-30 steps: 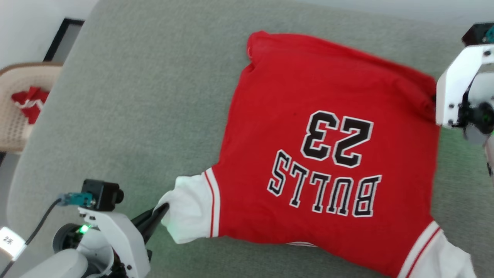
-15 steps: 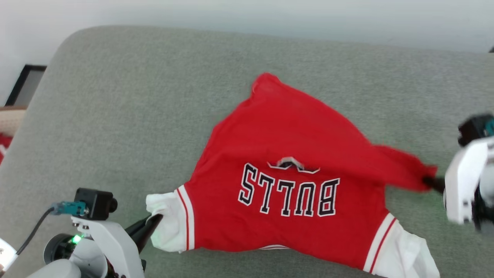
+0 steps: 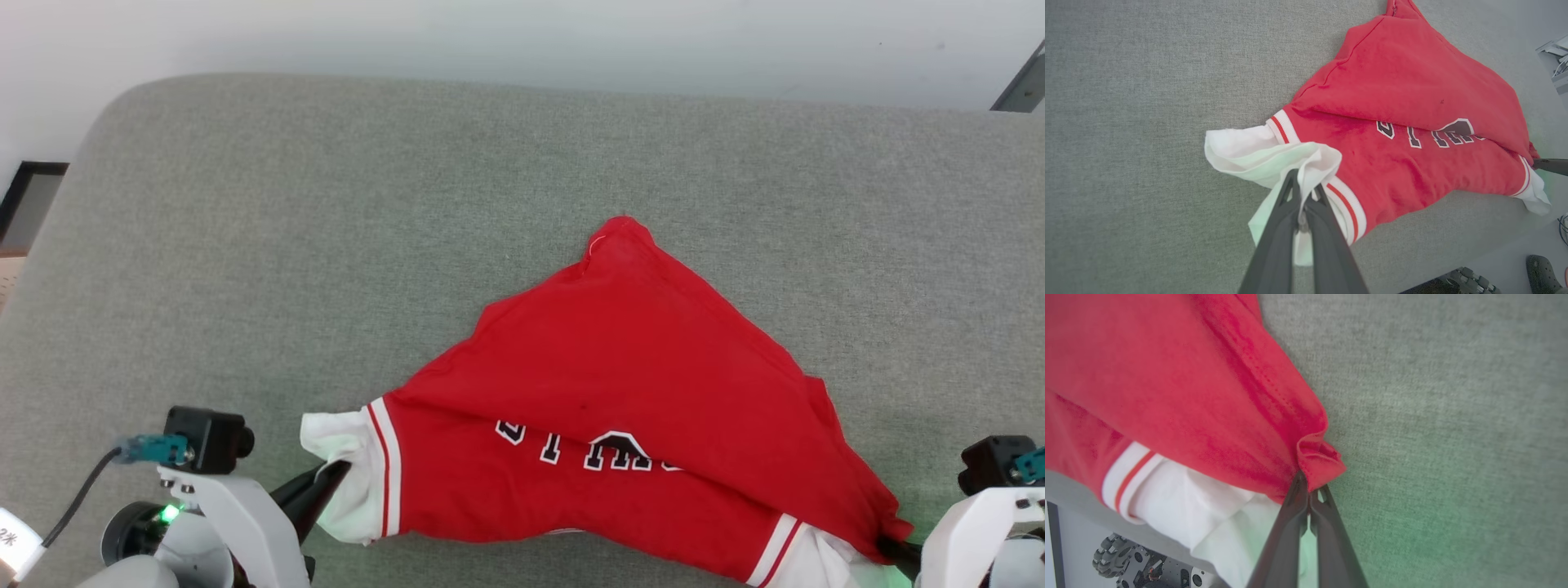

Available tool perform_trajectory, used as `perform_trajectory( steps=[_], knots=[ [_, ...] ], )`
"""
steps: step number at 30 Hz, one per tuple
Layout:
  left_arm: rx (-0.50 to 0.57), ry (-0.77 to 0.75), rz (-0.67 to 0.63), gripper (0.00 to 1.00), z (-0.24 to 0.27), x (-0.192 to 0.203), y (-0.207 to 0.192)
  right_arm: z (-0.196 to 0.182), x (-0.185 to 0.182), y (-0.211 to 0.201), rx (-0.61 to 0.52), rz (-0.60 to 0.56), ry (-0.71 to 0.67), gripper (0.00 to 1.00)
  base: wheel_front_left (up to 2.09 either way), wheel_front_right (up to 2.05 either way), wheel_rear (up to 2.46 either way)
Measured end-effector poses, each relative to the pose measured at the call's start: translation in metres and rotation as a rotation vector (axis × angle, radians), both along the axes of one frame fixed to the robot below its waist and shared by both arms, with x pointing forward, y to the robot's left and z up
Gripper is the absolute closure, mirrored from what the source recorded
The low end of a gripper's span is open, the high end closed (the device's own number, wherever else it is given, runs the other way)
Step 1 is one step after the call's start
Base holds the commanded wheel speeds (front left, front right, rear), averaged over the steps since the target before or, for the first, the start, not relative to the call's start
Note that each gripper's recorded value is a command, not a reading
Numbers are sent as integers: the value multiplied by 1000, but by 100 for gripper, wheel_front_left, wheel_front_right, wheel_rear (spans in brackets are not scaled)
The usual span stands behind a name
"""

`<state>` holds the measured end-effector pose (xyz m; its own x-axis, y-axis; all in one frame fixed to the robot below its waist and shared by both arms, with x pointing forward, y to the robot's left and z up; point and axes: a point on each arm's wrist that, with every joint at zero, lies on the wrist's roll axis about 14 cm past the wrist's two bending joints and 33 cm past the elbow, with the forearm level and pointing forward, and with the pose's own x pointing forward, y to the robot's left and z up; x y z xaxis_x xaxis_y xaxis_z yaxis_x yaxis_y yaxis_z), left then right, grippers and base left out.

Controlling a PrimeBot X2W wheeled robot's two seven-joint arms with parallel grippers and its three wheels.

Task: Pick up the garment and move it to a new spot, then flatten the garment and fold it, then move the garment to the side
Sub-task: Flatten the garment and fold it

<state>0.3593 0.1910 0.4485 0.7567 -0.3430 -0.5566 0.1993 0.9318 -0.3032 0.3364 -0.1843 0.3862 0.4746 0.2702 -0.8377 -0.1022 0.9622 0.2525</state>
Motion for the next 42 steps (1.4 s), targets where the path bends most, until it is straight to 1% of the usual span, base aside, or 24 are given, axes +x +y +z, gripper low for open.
perform_trajectory(
  steps=[3, 5, 6, 7, 8, 13, 16, 18, 22, 27, 29, 31, 37, 42],
  knots=[
    [-3, 6, 0, 100, -3, 0, 0, -13, 1, 1, 5, -30, -9, 100, 0, 0, 0],
    [-6, 7, 2, 100, -4, 0, 0, -20, 1, 2, -10, -19, -2, 92, 0, 0, 0],
    [-6, 9, 3, 100, -4, -1, 0, -22, 1, 3, -2, -21, 5, 80, 0, 0, 0],
    [-5, 11, 5, 100, -5, -1, 1, -23, 1, 3, 0, -21, 4, 52, 0, 0, 0],
    [-6, 11, 5, 100, -5, -2, 1, -24, 2, 2, -6, -15, 2, 0, 0, 0, 0],
    [-8, 10, 12, 100, -5, -4, 2, -11, 11, 9, -5, 38, -26, 0, 0, 0, 0],
    [-10, 10, 15, 100, -4, -7, 2, 7, 22, 13, -2, 70, -74, 0, 0, 0, 0],
    [-12, 7, 16, 100, -3, -8, 2, 27, 37, 19, 19, 84, -139, 0, 0, 0, 0],
    [-17, 3, 22, 100, -2, -11, 2, 71, 69, 34, 15, 142, -295, 0, 0, 0, 0],
    [-25, -5, 25, 100, 0, -11, 1, 117, 116, 69, -1, 249, -504, 0, 0, 0, 0],
    [-30, -7, 29, 100, 0, -10, 1, 127, 135, 88, 24, 283, -568, 0, 0, 0, 0],
    [-35, -11, 32, 100, 0, -8, 1, 127, 150, 106, 32, 329, -591, 0, 0, 0, 0],
    [-38, -14, 46, 100, -3, -4, 5, 102, 190, 147, -2, 451, -553, 0, 0, 0, 0],
    [-40, 0, 70, 100, -9, -4, 11, 66, 209, 166, -49, 511, -422, 0, 0, 0, 0]
  ],
)
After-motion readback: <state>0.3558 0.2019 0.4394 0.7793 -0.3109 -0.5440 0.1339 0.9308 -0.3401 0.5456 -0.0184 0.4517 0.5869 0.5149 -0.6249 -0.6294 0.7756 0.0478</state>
